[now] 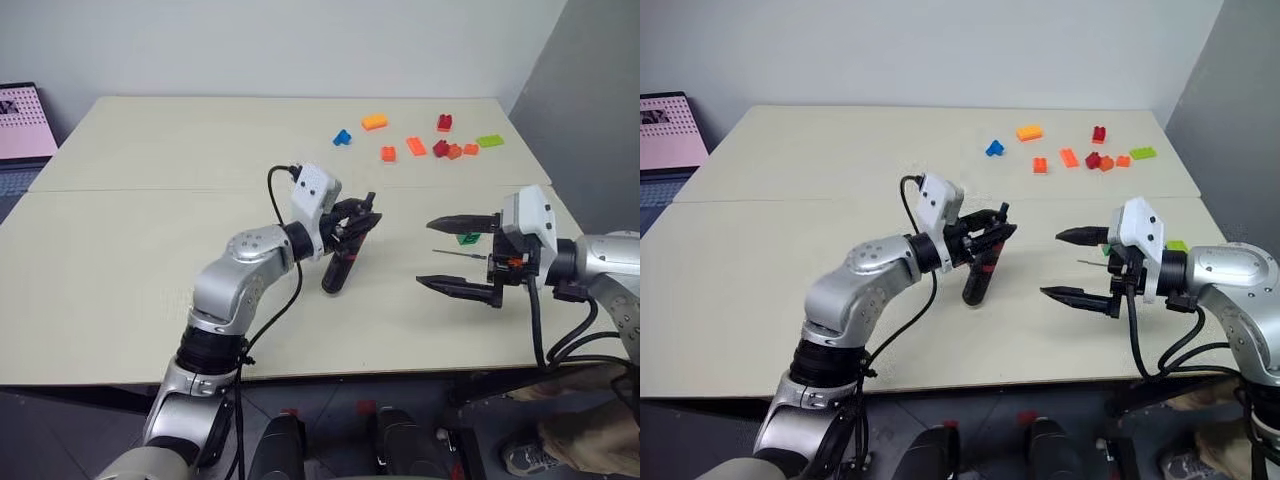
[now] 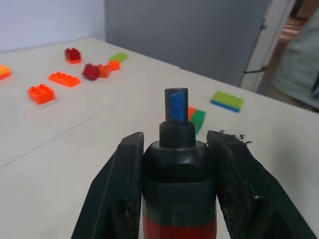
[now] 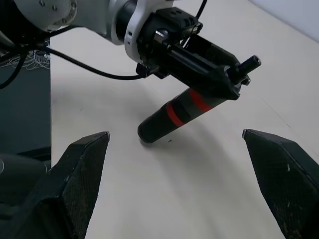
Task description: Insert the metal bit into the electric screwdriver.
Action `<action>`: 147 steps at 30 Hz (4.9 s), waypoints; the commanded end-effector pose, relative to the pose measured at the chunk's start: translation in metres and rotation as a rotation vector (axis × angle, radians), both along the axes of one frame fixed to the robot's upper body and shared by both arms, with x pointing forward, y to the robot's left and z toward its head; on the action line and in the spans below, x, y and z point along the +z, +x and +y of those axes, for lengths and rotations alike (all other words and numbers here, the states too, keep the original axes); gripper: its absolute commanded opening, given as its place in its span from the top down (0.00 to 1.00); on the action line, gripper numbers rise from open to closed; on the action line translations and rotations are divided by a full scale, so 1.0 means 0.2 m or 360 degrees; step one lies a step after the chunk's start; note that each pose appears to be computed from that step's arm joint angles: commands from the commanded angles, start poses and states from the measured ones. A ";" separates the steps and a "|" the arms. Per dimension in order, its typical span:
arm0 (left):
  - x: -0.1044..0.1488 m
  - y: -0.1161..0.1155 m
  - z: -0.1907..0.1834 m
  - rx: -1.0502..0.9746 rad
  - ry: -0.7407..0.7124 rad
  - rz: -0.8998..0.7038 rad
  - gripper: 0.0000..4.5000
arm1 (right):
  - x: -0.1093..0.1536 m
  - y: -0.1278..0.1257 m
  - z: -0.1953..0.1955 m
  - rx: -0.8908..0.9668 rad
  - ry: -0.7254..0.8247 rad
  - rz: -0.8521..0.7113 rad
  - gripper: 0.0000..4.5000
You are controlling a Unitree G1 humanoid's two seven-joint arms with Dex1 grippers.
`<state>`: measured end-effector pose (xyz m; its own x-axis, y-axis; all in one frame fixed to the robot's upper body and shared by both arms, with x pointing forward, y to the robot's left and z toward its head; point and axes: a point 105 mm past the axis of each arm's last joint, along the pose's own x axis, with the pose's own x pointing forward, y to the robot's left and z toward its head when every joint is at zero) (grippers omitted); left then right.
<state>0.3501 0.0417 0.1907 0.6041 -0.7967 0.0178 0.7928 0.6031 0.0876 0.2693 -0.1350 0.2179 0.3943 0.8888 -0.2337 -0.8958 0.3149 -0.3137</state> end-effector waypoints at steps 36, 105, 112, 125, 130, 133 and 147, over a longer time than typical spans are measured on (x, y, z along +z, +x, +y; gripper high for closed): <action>-0.05 -0.30 0.28 0.0120 -0.0050 -0.0092 0.64 | -0.06 0.20 -0.19 -0.0114 -0.0419 -0.0026 0.00; 0.13 -0.20 0.12 -0.0217 -0.0131 -0.0201 0.64 | 0.10 0.30 -0.13 -0.0191 0.0249 0.0029 1.00; 0.09 -0.14 0.06 -0.0262 -0.0058 -0.0256 0.64 | 0.21 0.22 0.00 -0.0230 0.0616 -0.0022 1.00; 0.04 -0.11 0.03 -0.0078 -0.0151 -0.0302 0.64 | 0.32 0.23 0.14 -0.0284 0.0849 -0.0131 1.00; 0.14 -0.09 0.03 0.0070 -0.0236 -0.0411 0.64 | 0.38 0.21 0.23 -0.0291 0.0935 -0.0231 1.00; 0.19 -0.07 0.04 0.0158 -0.0283 -0.0464 0.64 | 0.42 0.22 0.28 -0.0308 0.0994 -0.0286 1.00; 0.11 0.00 0.02 0.0470 -0.0224 -0.0518 0.64 | 0.48 0.31 0.46 -0.0313 0.1129 -0.0374 1.00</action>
<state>0.3568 0.0500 0.1944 0.7761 -0.5730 0.2635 0.5468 0.8195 0.1716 0.3346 -0.0455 0.2978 0.5555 0.7172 0.4207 -0.7496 0.6510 -0.1199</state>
